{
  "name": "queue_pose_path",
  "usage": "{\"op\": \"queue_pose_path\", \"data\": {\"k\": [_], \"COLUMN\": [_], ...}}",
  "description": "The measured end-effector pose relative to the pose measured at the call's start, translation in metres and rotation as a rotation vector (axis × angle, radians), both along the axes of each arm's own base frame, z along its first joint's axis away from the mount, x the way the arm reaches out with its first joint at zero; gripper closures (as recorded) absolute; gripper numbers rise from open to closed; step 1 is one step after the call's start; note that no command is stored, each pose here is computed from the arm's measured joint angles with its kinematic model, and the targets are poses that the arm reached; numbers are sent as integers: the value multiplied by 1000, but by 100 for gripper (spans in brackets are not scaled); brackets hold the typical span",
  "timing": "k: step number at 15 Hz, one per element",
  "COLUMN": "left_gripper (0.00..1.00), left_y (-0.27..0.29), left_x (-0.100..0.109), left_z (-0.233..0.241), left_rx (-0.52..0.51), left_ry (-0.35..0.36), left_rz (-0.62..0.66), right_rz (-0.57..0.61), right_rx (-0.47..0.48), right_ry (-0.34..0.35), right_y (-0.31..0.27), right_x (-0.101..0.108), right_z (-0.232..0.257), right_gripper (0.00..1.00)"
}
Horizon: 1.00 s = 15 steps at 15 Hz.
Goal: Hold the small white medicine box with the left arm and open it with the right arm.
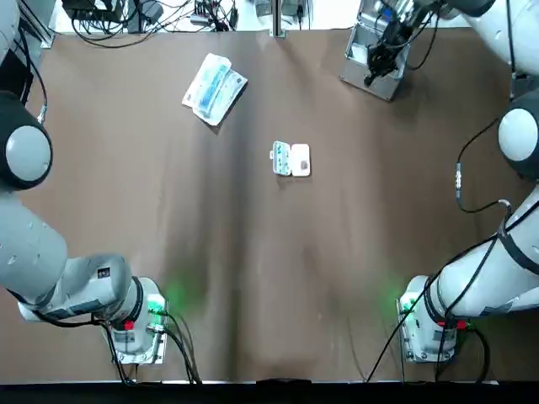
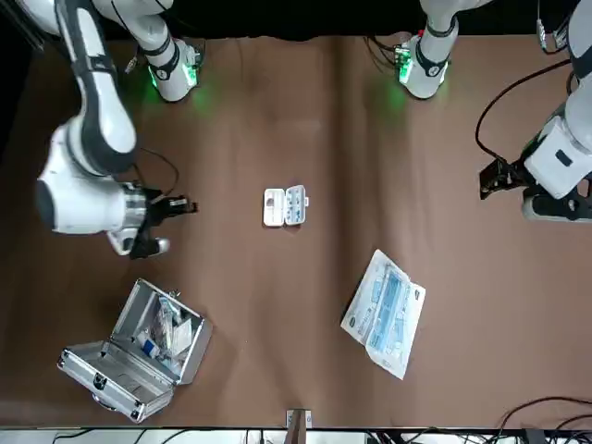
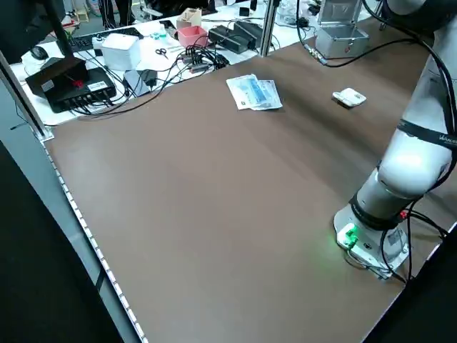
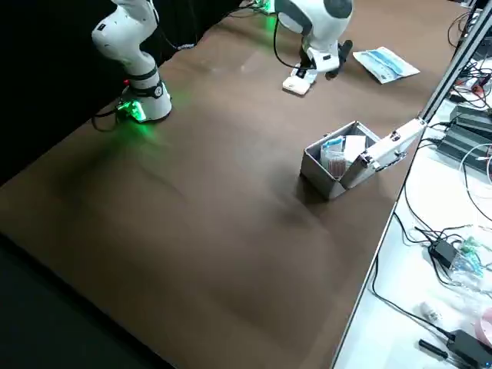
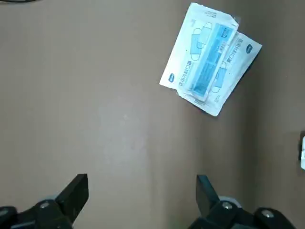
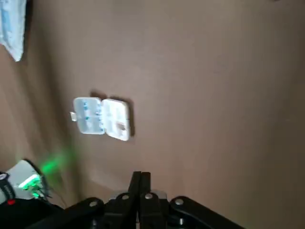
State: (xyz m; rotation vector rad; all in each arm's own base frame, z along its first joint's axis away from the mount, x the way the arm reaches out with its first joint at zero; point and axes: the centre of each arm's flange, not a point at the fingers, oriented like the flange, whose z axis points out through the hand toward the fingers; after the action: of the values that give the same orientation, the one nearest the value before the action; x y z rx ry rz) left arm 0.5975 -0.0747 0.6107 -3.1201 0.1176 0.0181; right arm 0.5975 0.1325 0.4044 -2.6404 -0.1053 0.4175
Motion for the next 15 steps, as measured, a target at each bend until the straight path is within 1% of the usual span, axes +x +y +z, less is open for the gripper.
{"op": "queue_pose_path", "data": {"k": [3,6,7,8,10,11,12,15], "left_gripper": [0,0,0,0,0,0,0,0], "left_y": [8,5,-1,-8,-20,-22,-21,-11], "left_x": [1,1,3,3,3,2,2,-7], "left_z": [0,1,3,4,3,4,4,2], "left_rx": [0,-5,-28,-32,-24,-20,-17,-15], "left_ry": [0,-5,-29,-35,-42,-47,-54,-100], "left_rz": [16,42,42,41,58,65,69,91], "right_rz": [11,35,50,53,56,54,49,37], "right_rx": [-69,-147,-197,-219,-269,-292,-310,-358], "right_ry": [-9,-22,-25,-27,-45,-65,-89,-145], "right_y": [-40,-68,-77,-81,-89,-93,-97,-105], "right_x": [11,16,16,15,15,15,14,3], "right_z": [34,72,96,106,127,140,154,191], "right_gripper": [99,99,94,91,89,78,69,41]}}
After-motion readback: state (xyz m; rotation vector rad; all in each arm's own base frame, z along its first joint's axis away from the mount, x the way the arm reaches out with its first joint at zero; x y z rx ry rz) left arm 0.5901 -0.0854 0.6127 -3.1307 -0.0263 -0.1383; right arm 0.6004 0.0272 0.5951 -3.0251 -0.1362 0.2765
